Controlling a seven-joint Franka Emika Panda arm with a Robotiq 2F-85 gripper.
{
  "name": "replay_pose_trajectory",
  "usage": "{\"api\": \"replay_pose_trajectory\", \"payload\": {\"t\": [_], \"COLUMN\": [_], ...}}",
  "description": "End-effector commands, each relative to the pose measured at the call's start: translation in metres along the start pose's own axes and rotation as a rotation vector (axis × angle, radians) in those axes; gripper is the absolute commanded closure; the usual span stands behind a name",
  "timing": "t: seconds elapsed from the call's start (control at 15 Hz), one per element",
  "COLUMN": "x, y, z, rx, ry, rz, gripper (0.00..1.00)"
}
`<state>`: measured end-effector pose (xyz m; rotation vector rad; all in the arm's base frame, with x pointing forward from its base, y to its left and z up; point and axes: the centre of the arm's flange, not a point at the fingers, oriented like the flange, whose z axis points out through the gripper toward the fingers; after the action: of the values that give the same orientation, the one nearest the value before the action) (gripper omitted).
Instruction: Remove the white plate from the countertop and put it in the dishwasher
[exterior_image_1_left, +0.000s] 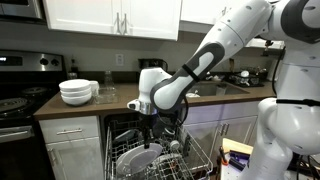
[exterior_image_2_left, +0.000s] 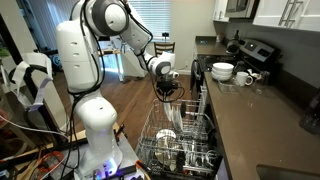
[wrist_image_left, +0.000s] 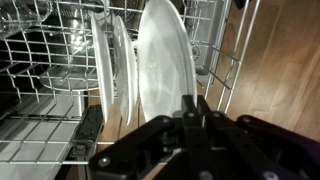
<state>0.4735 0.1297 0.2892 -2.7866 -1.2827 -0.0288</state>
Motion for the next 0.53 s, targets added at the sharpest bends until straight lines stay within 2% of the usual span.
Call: {"api": "replay_pose_trajectory", "payload": {"t": [0.0,0.47], "x": [0.01,0.016], "y": [0.015,0.026], "z": [0.005,0.024], "rx": [-0.008,0.029], "ry": [0.02,0.026], "rz": [-0.039,-0.051], "gripper": [0.96,0.96]}}
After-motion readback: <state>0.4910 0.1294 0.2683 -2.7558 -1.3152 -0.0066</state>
